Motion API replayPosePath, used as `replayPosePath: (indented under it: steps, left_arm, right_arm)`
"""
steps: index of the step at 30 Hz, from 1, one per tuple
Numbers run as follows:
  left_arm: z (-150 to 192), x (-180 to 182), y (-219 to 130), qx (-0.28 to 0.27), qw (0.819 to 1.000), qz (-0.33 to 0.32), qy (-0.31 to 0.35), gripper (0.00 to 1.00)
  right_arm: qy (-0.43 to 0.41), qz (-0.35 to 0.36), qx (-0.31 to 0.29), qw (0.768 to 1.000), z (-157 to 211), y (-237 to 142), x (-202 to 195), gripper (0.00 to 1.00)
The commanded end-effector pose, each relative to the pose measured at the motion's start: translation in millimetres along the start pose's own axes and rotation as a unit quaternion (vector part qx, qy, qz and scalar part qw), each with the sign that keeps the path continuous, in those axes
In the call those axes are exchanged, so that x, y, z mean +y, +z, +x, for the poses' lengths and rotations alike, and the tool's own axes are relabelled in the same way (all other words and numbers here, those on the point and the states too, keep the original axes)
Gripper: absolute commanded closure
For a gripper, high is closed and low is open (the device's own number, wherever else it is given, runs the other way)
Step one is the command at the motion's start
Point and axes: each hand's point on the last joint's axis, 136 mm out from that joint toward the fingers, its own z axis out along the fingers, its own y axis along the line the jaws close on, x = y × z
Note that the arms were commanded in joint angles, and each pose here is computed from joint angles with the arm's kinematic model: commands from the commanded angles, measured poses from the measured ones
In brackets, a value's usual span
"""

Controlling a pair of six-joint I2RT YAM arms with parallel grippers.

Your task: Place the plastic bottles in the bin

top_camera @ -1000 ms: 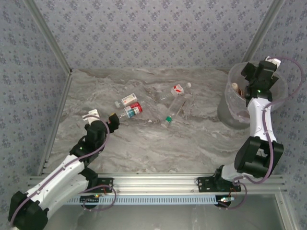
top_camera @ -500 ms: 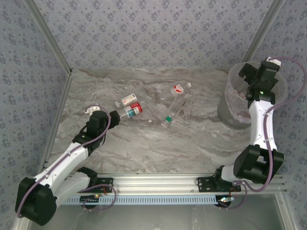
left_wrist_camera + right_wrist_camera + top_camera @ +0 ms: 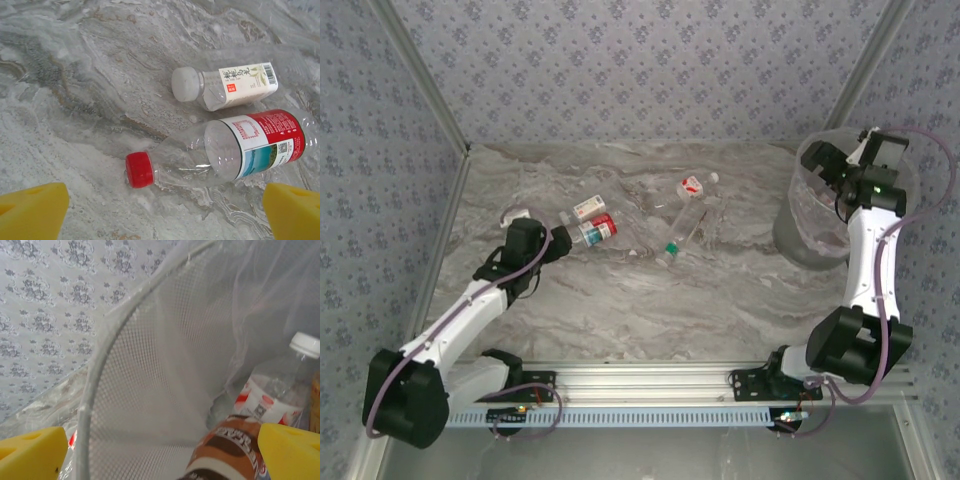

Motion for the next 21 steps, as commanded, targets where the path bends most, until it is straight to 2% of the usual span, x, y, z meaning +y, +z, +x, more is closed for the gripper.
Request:
replayPosePath:
  steps: [1, 9, 14, 21]
  left_arm:
    - [-4, -15, 4, 0.037, 0.998, 0.026, 0.032, 0.01]
    - [-7, -21, 29, 0.078, 0.994, 0.076, 0.013, 0.0]
    - [-11, -12, 43, 0.089, 0.99, 0.101, -0.037, 0.01]
    - [-8, -7, 62, 0.095, 0.983, 0.137, -0.076, 0.0]
  right_arm:
    - [0.01, -0.031, -0.008, 0.999, 0, -22, 16, 0.0]
    - [-0.006, -0.062, -0.031, 0.998, -2, -49, 38, 0.0]
    - [-0.022, -0.082, -0.04, 0.996, 3, -64, 58, 0.0]
    - [-0.091, -0.153, -0.05, 0.983, 25, -85, 112, 0.0]
